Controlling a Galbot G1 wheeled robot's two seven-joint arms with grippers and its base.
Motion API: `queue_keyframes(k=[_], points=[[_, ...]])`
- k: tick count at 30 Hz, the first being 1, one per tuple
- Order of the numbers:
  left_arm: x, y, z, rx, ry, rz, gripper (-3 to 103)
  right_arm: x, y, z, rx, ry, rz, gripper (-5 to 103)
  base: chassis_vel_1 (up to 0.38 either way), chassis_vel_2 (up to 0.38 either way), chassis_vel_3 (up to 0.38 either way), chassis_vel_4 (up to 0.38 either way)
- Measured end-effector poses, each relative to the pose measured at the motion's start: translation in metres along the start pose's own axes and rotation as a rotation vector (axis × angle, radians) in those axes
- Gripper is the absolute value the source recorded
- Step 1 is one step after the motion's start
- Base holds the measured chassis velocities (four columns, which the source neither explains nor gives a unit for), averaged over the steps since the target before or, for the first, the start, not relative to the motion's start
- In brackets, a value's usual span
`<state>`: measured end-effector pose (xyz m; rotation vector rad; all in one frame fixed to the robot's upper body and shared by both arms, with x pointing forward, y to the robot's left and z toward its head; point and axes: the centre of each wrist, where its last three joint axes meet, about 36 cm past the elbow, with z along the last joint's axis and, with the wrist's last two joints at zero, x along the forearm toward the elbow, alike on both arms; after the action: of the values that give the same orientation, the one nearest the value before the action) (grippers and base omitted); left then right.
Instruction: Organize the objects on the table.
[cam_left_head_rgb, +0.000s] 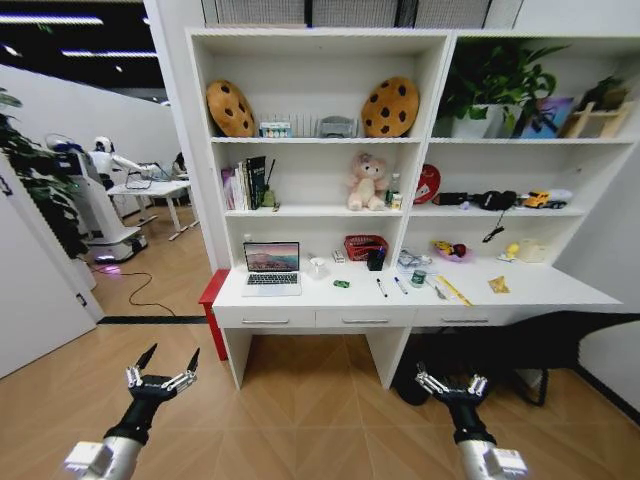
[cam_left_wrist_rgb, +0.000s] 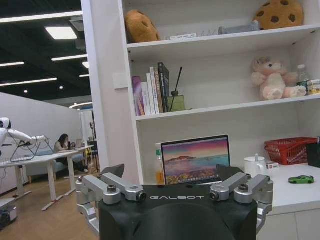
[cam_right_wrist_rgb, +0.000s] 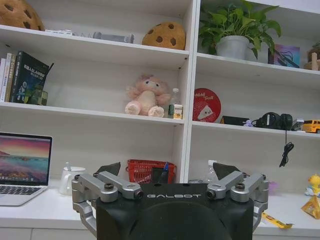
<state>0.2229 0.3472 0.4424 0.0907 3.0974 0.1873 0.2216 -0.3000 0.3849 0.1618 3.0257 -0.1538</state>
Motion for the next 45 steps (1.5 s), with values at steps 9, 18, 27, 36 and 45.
queue_keyframes(k=[9,18,27,36,45], points=[[0.000,0.000,0.000,0.002,0.000,0.001,100,0.000,0.003,0.000,-0.011,-0.029,-0.031,100,-0.305,0.313,0.306,-0.313],[0.000,0.001,0.000,0.001,-0.001,-0.006,100,-0.001,0.003,0.000,-0.016,-0.065,-0.065,100,-0.362,0.356,0.363,-0.360],[0.000,0.002,0.000,0.001,0.000,-0.009,100,-0.006,0.001,0.000,-0.041,-0.104,-0.134,100,-0.218,0.219,0.141,-0.180],[-0.010,0.007,-0.009,-0.012,-0.034,-0.035,100,-0.005,-0.001,0.003,-0.031,-0.098,-0.132,100,0.039,-0.058,-0.034,0.057],[-0.028,0.026,-0.022,-0.066,-0.071,0.067,84,0.002,-0.003,0.015,-0.008,-0.060,-0.124,100,0.005,-0.005,-0.004,0.006]])
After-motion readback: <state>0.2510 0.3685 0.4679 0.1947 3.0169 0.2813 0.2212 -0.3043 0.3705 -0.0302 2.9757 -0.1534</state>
